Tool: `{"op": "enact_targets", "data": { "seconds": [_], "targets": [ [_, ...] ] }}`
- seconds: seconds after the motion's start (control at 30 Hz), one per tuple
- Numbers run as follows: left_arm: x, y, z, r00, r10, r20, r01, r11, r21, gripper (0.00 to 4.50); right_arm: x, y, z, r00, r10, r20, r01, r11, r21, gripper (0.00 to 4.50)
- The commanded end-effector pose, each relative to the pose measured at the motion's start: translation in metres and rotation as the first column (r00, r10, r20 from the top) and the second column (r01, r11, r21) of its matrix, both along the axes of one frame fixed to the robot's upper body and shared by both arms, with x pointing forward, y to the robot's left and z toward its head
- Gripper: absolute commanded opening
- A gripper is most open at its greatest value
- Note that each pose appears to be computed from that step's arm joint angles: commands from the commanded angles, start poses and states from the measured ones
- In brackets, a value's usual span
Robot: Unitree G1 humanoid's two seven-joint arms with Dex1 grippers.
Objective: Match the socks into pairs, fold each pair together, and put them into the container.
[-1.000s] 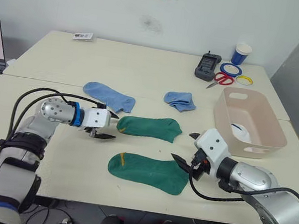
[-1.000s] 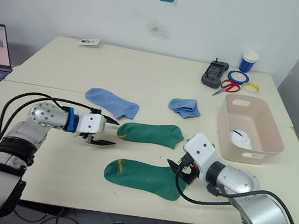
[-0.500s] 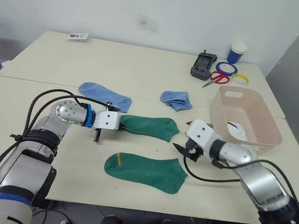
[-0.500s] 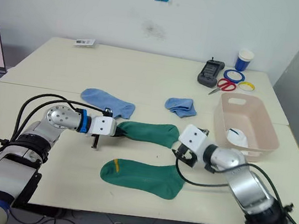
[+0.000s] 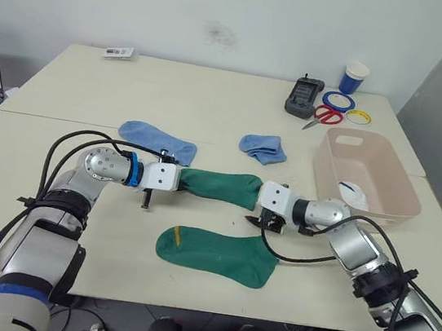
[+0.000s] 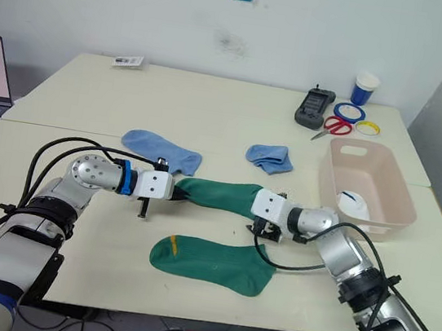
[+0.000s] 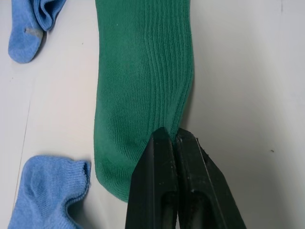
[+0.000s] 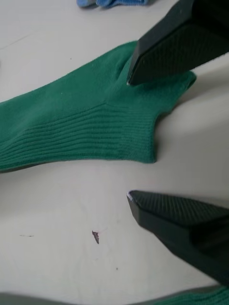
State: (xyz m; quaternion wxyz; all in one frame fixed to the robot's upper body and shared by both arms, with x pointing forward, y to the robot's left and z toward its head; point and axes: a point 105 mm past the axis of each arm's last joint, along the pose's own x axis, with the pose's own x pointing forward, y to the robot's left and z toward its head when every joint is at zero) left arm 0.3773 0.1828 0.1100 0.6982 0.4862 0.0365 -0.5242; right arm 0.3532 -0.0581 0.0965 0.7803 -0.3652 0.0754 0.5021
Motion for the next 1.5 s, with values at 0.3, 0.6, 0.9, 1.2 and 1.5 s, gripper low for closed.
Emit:
{"op": "enact_targets", "data": {
  "seconds": [0.3, 0.6, 0.9, 1.2, 1.5],
  "targets": [
    [0.001, 0.005, 0.005, 0.999, -0.016, 0.050, 0.014, 0.999, 0.035, 0.00, 0.018, -0.019, -0.006, 0.978, -0.154, -0.141, 0.160, 0.987, 0.031, 0.04],
    [0.005, -0.001, 0.025, 0.999, -0.016, 0.033, 0.018, 0.998, -0.057, 0.00, 0.008, -0.008, 0.025, 0.985, -0.109, -0.132, 0.131, 0.976, 0.172, 0.04],
    [-0.029, -0.005, 0.076, 0.925, -0.081, -0.372, -0.034, 0.956, -0.291, 0.00, -0.048, -0.006, 0.094, 0.993, -0.023, -0.115, 0.066, 0.920, 0.386, 0.04],
    [-0.120, 0.002, 0.076, 0.633, -0.089, -0.769, -0.137, 0.965, -0.225, 0.00, -0.131, -0.011, 0.097, 0.931, 0.155, -0.330, -0.018, 0.924, 0.381, 0.04],
    [-0.179, 0.007, 0.043, 0.306, -0.007, -0.952, -0.252, 0.964, -0.088, 0.00, -0.184, -0.009, 0.063, 0.782, 0.228, -0.580, -0.014, 0.937, 0.350, 0.04]
  ]
}}
